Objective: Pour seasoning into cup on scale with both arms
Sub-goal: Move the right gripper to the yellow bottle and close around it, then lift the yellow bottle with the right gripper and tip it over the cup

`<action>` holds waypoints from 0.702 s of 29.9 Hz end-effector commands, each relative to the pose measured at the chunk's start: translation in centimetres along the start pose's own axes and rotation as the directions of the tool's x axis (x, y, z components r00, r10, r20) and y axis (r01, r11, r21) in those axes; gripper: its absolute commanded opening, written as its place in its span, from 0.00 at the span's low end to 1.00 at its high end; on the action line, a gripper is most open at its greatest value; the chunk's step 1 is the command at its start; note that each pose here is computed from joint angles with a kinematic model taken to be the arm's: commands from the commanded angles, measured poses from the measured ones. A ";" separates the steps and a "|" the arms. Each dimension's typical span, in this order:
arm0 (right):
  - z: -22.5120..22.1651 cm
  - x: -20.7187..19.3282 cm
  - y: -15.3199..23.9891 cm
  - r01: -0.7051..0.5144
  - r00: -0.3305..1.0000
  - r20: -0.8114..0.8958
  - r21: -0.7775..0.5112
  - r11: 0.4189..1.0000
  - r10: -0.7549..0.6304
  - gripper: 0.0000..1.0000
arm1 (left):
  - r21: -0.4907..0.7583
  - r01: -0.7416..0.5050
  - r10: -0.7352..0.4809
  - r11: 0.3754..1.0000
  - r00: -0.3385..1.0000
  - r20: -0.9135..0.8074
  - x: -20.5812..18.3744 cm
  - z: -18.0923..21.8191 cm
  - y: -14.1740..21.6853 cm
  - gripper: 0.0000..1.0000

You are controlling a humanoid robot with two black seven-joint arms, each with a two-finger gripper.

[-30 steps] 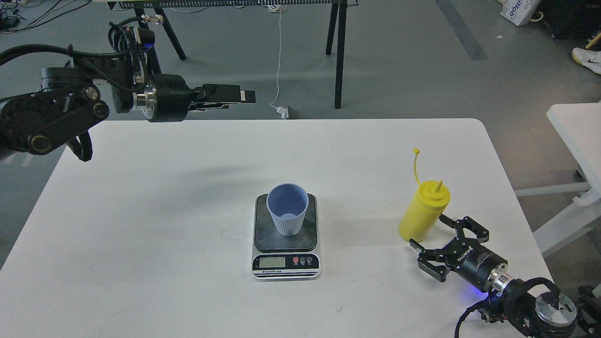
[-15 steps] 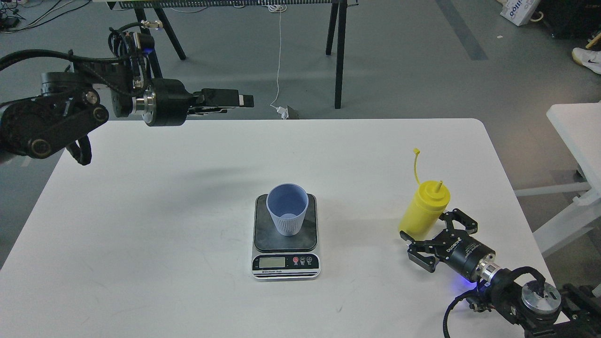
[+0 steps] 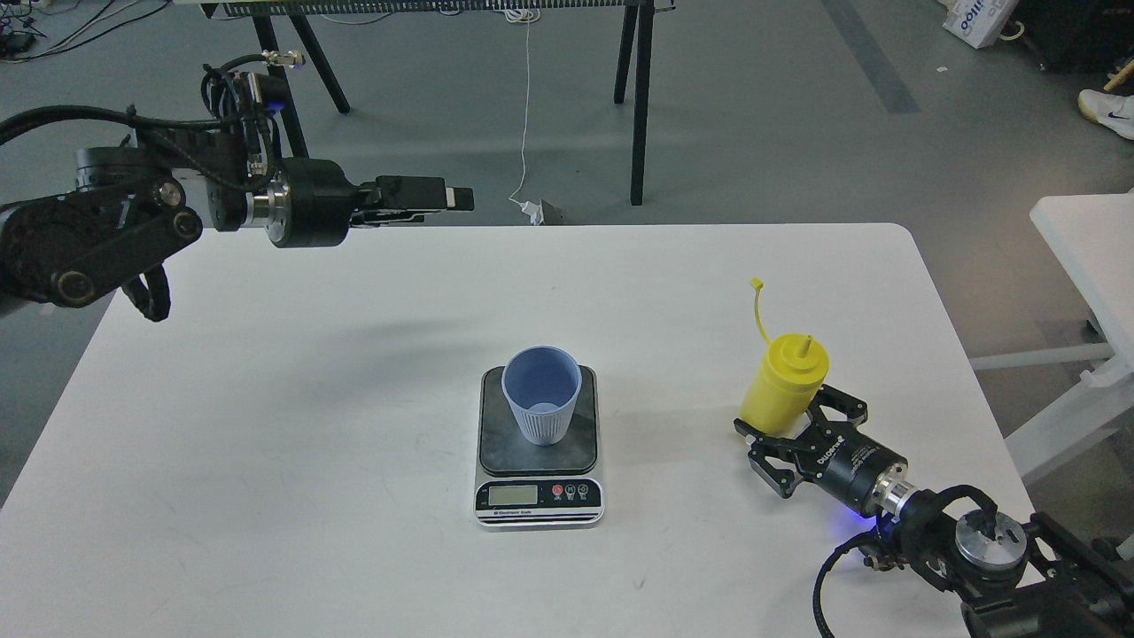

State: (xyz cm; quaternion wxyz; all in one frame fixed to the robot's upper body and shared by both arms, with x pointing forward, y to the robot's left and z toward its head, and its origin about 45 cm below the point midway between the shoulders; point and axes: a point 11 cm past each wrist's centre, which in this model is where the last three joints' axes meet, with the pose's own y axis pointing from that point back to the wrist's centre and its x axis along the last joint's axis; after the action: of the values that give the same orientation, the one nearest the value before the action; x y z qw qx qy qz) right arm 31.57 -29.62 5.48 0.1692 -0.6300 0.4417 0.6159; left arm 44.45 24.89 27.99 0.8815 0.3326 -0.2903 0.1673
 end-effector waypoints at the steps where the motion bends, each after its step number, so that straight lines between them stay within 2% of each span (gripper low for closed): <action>1: -7.0 -7.2 -1.6 0.099 0.980 -0.175 0.045 0.994 -0.090 0.01 | -0.013 -0.017 0.016 1.000 1.000 -0.009 0.4 0.3 0.1 0.99; 3: -11.7 -13.7 -2.2 0.155 0.928 -0.350 0.057 0.986 -0.126 0.01 | -0.036 -0.046 0.044 0.998 0.998 -0.044 0.5 0.3 0.1 0.99; 5: -15.0 -20.8 -2.9 0.189 0.822 -0.553 0.047 0.981 -0.132 0.01 | -0.064 -0.093 0.086 0.994 0.991 -0.103 0.5 0.0 0.2 0.99; 8: -15.8 -27.9 -4.5 0.149 0.603 -0.793 0.008 0.989 -0.085 0.01 | -0.068 -0.212 0.195 0.975 0.960 -0.202 1.4 -1.6 1.2 0.99; 10: -14.2 -31.3 -6.2 0.088 0.403 -0.913 -0.029 0.996 -0.062 0.01 | -0.042 -0.310 0.285 0.950 0.912 -0.296 1.6 -3.8 2.3 0.99; 12: -10.8 -33.9 -8.3 0.047 0.196 -0.976 -0.084 0.995 -0.091 0.01 | -0.018 -0.391 0.351 0.920 0.846 -0.402 1.0 -5.8 2.9 0.99; 15: -7.0 -36.0 -9.2 0.008 -0.079 -0.992 -0.097 0.995 -0.096 0.01 | 0.033 -0.505 0.433 0.863 0.703 -0.564 -0.1 -8.9 4.7 0.99; 18: -4.8 -36.4 -9.4 -0.021 -0.269 -0.962 -0.051 0.998 -0.055 0.01 | 0.092 -0.599 0.479 0.795 0.528 -0.701 -1.4 -11.4 6.6 0.99; 21: -2.1 -36.5 -10.1 -0.044 -0.448 -0.893 -0.027 0.999 -0.044 0.01 | 0.144 -0.654 0.502 0.743 0.403 -0.765 -2.4 -13.1 8.4 0.99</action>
State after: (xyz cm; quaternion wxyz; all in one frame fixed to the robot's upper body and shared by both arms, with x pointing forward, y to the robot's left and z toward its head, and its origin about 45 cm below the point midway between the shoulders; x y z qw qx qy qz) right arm 47.12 -15.09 36.75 -0.2639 -0.8796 0.3741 -0.1292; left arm 44.62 37.40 23.36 0.8497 0.0633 -0.0367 0.5221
